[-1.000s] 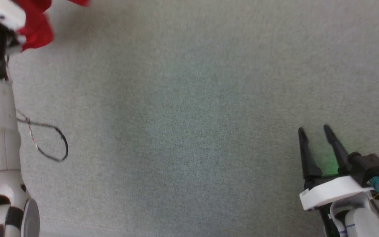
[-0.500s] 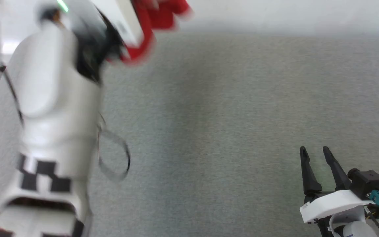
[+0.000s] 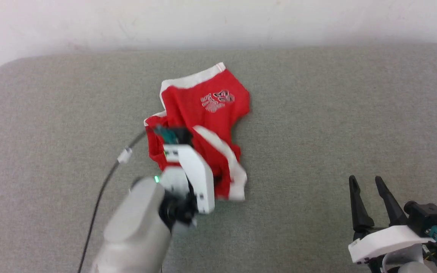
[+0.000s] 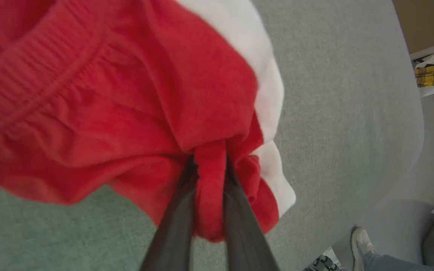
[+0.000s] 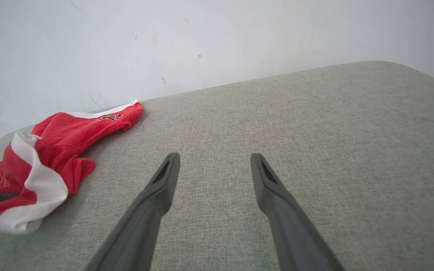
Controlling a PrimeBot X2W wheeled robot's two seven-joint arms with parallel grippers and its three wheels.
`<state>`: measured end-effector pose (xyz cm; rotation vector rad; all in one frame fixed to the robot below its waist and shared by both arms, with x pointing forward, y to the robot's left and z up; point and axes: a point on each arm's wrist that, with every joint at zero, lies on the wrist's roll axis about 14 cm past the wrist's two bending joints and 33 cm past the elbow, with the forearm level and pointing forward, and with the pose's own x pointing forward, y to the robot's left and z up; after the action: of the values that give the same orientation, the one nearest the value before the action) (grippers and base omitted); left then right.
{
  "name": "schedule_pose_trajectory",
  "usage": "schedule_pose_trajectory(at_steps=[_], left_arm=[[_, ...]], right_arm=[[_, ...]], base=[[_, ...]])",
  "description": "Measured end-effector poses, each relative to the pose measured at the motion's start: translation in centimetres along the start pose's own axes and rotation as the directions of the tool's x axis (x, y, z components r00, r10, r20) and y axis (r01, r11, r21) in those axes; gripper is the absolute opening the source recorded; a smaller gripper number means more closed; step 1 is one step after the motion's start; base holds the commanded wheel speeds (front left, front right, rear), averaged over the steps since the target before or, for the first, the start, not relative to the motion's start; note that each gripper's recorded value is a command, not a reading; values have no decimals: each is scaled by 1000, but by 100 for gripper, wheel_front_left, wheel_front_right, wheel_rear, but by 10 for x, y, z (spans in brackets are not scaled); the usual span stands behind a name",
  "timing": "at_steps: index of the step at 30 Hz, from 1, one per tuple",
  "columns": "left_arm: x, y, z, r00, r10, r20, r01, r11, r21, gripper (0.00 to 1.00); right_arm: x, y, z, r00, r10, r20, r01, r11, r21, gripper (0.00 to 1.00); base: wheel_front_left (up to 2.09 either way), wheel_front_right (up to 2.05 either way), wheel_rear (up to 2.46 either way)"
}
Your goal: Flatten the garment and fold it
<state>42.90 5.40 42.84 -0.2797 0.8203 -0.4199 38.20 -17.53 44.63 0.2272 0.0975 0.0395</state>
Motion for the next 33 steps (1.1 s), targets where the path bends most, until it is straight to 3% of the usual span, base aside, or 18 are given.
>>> schedule_pose_trajectory(at_steps=[3, 4, 5, 10, 13, 15, 19, 20, 23, 26, 33], left_arm=[[0, -10, -43, 992, -46, -117, 41, 998, -47, 0], [-1, -15, -50, 989, -65, -130, 58, 997, -60, 77], [-3, -19, -51, 989, -82, -121, 73, 994, -75, 100], [-18, -30, -8, 992, -104, 74, 113, 985, -128, 100], [-41, -30, 40, 952, -107, 287, 164, 970, -181, 100], [-63, -24, 73, 894, -78, 441, 176, 967, -185, 100], [-117, 11, 112, 713, 53, 699, 97, 980, -173, 100], [-130, 22, 115, 659, 88, 747, 72, 981, -179, 100], [-153, 46, 103, 560, 157, 813, -59, 987, -150, 100], [-166, 59, 83, 489, 190, 851, -172, 978, -119, 100], [-177, 64, 48, 441, 259, 859, -284, 949, -140, 100]], right_arm=[[-3, -1, 4, 1000, -3, 12, 3, 1000, 5, 100], [-3, 0, 6, 1000, -3, 18, 3, 1000, 7, 100], [-4, 0, 7, 1000, -2, 23, 2, 1000, 7, 100], [-8, 3, 9, 1000, 6, 29, -7, 1000, 7, 100], [-11, 7, 12, 999, 18, 38, -19, 1000, 7, 100], [-14, 8, 14, 999, 20, 43, -21, 1000, 10, 100], [-19, 10, 18, 998, 26, 58, -27, 1000, 10, 100], [-19, 10, 20, 998, 28, 62, -28, 1000, 10, 100], [-22, 12, 21, 997, 33, 66, -33, 999, 9, 100], [-24, 16, 17, 997, 46, 55, -46, 999, 9, 100], [-22, 28, -4, 995, 82, -54, -81, 997, 18, 100]], base=[[0, 0, 0], [0, 0, 0], [0, 0, 0], [0, 0, 0], [0, 0, 0], [0, 0, 0], [0, 0, 0], [0, 0, 0], [0, 0, 0], [0, 0, 0], [0, 0, 0]])
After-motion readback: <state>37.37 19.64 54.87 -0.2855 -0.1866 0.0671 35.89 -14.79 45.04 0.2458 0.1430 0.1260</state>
